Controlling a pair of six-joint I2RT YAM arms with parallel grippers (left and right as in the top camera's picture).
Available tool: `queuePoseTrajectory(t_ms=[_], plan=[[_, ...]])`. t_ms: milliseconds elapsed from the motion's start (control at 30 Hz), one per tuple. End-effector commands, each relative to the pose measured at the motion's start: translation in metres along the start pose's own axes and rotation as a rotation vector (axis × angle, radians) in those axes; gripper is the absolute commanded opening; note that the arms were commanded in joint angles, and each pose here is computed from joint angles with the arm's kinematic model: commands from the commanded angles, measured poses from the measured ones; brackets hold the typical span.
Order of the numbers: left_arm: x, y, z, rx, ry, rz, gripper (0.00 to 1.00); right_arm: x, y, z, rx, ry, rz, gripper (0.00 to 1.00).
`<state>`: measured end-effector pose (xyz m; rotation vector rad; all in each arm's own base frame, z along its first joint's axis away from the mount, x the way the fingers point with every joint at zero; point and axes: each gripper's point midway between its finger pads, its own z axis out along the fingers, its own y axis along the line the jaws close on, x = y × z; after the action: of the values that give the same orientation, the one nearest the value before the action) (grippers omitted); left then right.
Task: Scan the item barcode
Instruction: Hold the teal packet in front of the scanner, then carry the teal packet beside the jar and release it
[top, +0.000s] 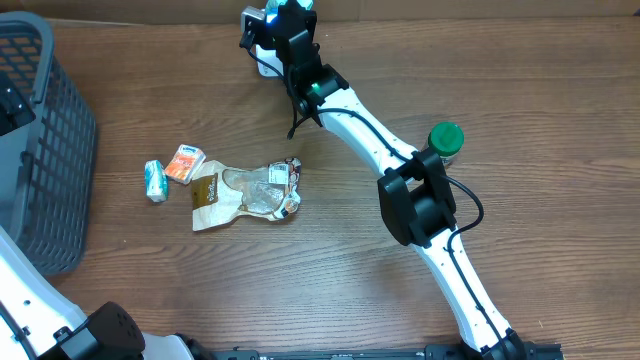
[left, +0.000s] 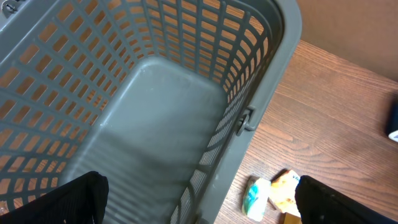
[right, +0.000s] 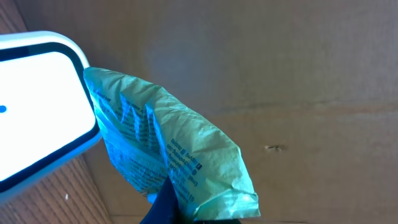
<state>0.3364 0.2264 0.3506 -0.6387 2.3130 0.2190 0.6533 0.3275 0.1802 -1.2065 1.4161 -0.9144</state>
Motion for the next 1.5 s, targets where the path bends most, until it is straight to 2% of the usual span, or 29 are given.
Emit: queuePoseTrajectory(t_ms=[0,400,533,633,867,1033,1133,1233,1400,1467], plan=[[0.000,-0.001,0.000,0.007,0.001,0.015,1.00,0.001,-0.025,-0.003,0.046,0.003,0.022,0.04],[0.000,-0.001,0.000,0.007,0.001,0.015,0.99,0.000,-0.025,-0.004,0.046,0.003,0.015,0.04],[0.000,-0.001,0.000,0.007,0.001,0.015,1.00,-0.003,-0.043,-0.010,0.068,-0.006,0.067,0.04],[0.000,-0.001,0.000,0.007,0.001,0.015,0.99,-0.008,-0.081,-0.026,0.079,-0.043,0.246,0.04],[0.000,-0.001,0.000,0.007,0.001,0.015,1.00,-0.022,-0.131,-0.085,-0.111,-0.123,0.559,0.04],[0.000,-0.001,0.000,0.007,0.001,0.015,1.00,-0.020,-0.154,-0.139,-0.287,-0.093,0.940,0.04],[0.000,-0.001,0.000,0.007,0.001,0.015,0.99,-0.004,-0.157,-0.176,-0.448,-0.009,1.168,0.04],[0.000,-0.001,0.000,0.007,0.001,0.015,0.99,0.016,-0.151,-0.201,-0.562,0.094,1.281,0.04],[0.000,-0.001,0.000,0.007,0.001,0.015,1.00,0.073,-0.116,-0.234,-0.705,0.362,1.274,0.04],[0.000,-0.001,0.000,0.007,0.001,0.015,1.00,0.107,-0.093,-0.245,-0.748,0.528,1.247,0.04]])
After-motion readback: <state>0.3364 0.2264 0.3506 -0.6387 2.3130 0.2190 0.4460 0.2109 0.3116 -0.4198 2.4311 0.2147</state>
